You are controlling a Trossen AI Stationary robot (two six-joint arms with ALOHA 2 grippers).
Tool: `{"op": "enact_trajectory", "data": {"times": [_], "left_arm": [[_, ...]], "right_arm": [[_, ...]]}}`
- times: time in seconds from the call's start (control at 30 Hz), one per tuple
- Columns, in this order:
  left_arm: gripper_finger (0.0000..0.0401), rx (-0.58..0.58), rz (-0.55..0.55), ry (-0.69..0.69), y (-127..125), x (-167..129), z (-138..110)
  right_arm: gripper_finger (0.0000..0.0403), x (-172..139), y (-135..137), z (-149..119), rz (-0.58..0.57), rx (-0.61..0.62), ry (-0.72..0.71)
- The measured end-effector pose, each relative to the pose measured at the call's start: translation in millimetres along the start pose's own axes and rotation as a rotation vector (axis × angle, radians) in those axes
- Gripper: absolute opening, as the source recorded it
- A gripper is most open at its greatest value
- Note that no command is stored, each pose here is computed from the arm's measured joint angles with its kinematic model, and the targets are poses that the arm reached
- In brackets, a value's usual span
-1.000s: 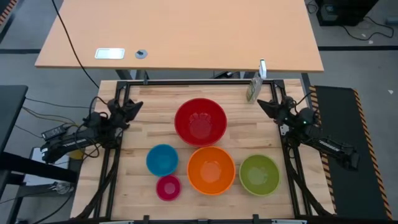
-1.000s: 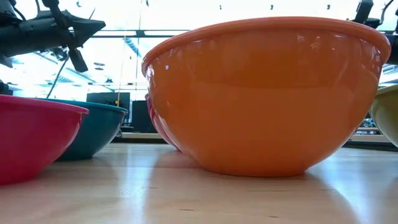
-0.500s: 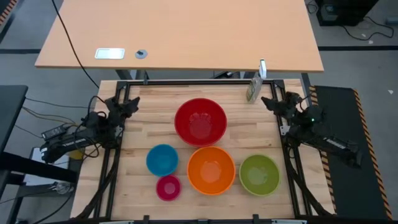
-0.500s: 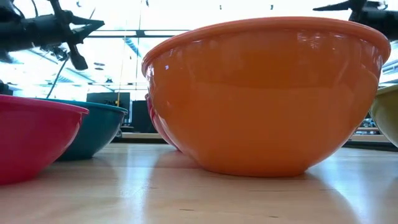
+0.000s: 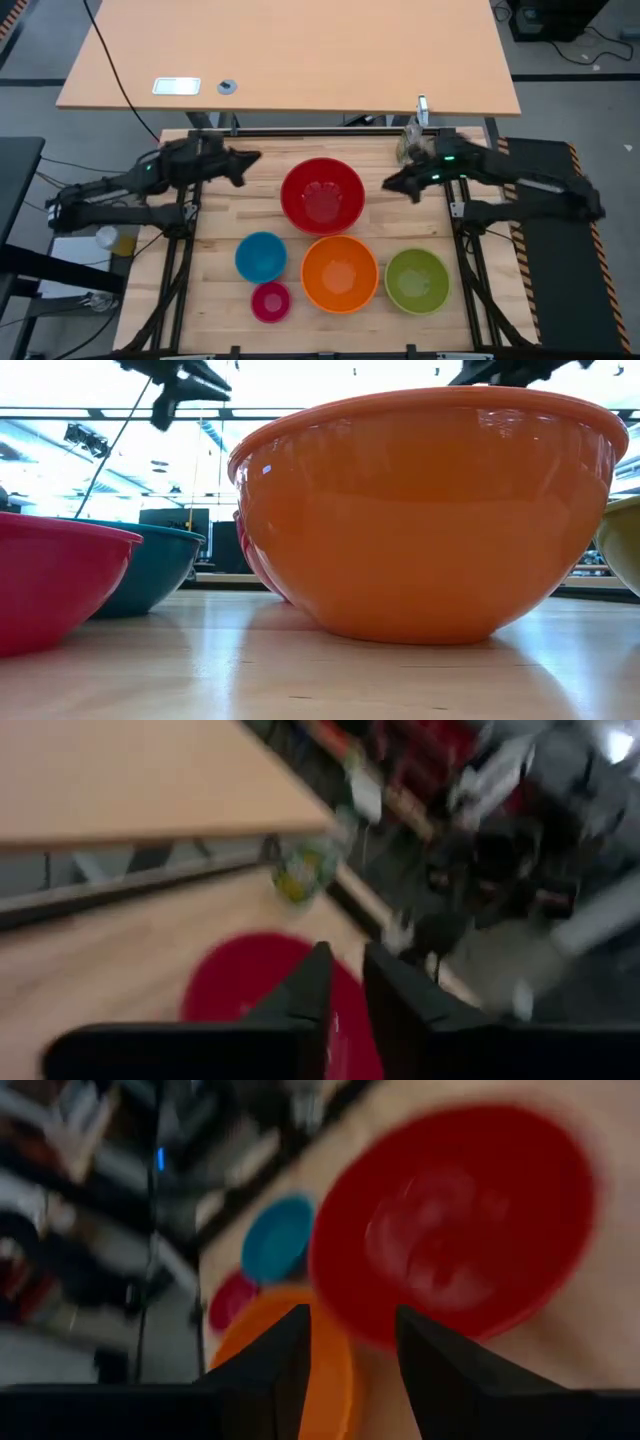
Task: Nest bowls inside each other
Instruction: Stack the orange bowl on top of the red bowl
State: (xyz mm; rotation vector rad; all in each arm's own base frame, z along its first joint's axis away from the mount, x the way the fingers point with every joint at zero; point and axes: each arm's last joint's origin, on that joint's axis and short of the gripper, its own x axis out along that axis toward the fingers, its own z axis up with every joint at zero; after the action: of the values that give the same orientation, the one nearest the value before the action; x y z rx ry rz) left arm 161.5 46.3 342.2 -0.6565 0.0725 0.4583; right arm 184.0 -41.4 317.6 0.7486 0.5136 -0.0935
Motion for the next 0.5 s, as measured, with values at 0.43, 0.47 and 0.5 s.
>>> {"op": "enact_trajectory", "data": {"times": [0.43, 0.47, 0.5], "left_arm": [[0.0185, 0.273, -0.109, 0.171, -59, 16, -39], [0.0185, 0.276, -0.111, 0.184, -58, 15, -49], [0.0185, 0.27, -0.115, 0.194, -56, 15, -59]], "right_arm": [[0.0241, 98, 54, -30, -0.149, 0.001, 0.502], [0.0249, 102, 53, -34, -0.21, 0.016, 0.529], [0.0257, 105, 53, -37, -0.263, 0.025, 0.548]]}}
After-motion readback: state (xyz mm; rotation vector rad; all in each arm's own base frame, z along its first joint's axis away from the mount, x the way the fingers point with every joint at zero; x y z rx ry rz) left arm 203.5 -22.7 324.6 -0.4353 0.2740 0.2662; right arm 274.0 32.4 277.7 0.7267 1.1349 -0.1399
